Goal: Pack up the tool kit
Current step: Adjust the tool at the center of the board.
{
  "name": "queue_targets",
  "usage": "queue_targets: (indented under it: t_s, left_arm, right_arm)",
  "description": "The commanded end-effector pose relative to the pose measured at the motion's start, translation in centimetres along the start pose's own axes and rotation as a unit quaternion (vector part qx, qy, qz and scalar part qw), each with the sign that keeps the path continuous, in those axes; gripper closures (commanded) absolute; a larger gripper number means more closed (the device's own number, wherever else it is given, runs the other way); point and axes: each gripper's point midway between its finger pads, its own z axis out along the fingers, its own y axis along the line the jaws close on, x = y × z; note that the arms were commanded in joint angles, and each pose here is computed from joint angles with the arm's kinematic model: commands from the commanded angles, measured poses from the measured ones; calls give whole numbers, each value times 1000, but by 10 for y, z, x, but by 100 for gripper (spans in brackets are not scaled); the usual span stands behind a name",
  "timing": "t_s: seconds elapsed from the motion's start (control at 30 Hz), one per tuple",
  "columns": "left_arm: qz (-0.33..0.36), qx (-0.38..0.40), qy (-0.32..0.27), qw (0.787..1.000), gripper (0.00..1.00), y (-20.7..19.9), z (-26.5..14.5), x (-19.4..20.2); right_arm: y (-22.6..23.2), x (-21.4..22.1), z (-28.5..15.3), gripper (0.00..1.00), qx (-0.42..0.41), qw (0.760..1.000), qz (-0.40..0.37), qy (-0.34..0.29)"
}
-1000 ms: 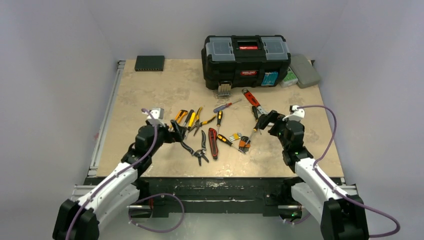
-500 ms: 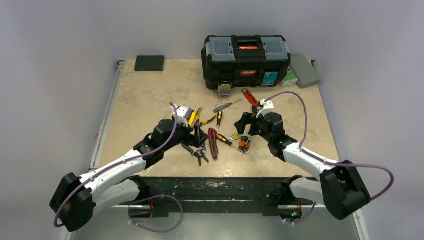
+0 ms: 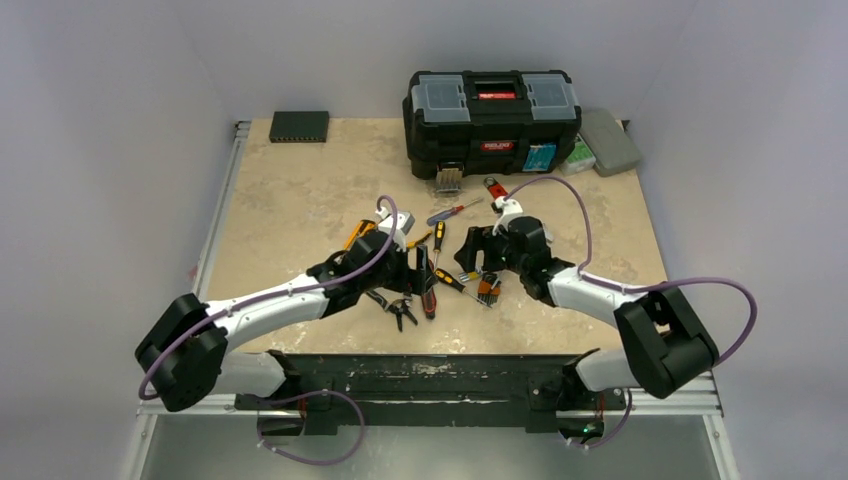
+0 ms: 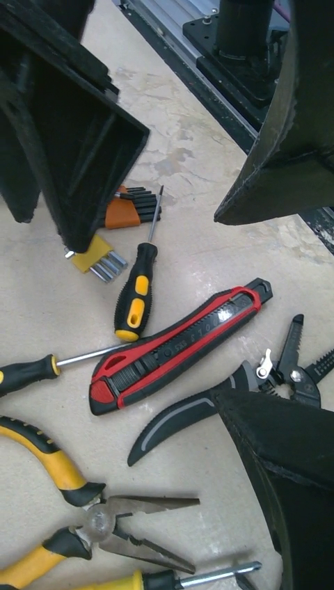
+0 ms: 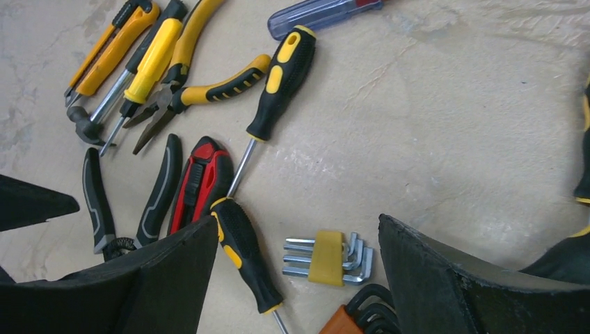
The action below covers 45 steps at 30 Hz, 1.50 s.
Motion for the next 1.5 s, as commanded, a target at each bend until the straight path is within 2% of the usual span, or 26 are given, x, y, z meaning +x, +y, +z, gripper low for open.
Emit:
queue_targets:
  t_s: [0.0, 0.13, 0.33, 0.57, 0.67, 0.8, 0.9, 1.23, 1.37, 1.47]
  left_arm:
    - [-8, -11, -16, 1000, 17, -15, 5, -25]
    - [-8, -79, 4, 997, 19, 6, 4, -17]
    - [1, -148, -4, 989, 20, 35, -14, -16]
    - [-3, -158, -3, 987, 20, 50, -28, -15]
    - [-1, -160, 0, 987, 20, 50, -29, -15]
    - [0, -159, 3, 987, 19, 50, -29, -14]
    - [4, -151, 6, 989, 18, 46, -29, -15]
    - [18, -151, 51, 987, 17, 43, -17, -2]
    - [28, -163, 67, 984, 16, 41, -10, 4]
    - [33, -177, 78, 981, 15, 40, -3, 3]
  right_arm:
    - [20, -13, -2, 15, -20, 999, -48, -9]
    - [23, -5, -2, 14, 13, 994, -110, 3]
    - [36, 13, 8, 14, 21, 985, -166, 39]
    - [36, 42, 21, 19, 48, 974, -200, 94]
    - [29, 51, 27, 30, 65, 971, -201, 115]
    - [25, 60, 36, 35, 74, 968, -198, 135]
    - [23, 64, 40, 44, 82, 967, -192, 149]
    - [-13, 45, 35, 76, 175, 966, -144, 125]
    - [-34, 40, 32, 83, 198, 967, -93, 130]
    - [-51, 32, 27, 83, 218, 967, -56, 122]
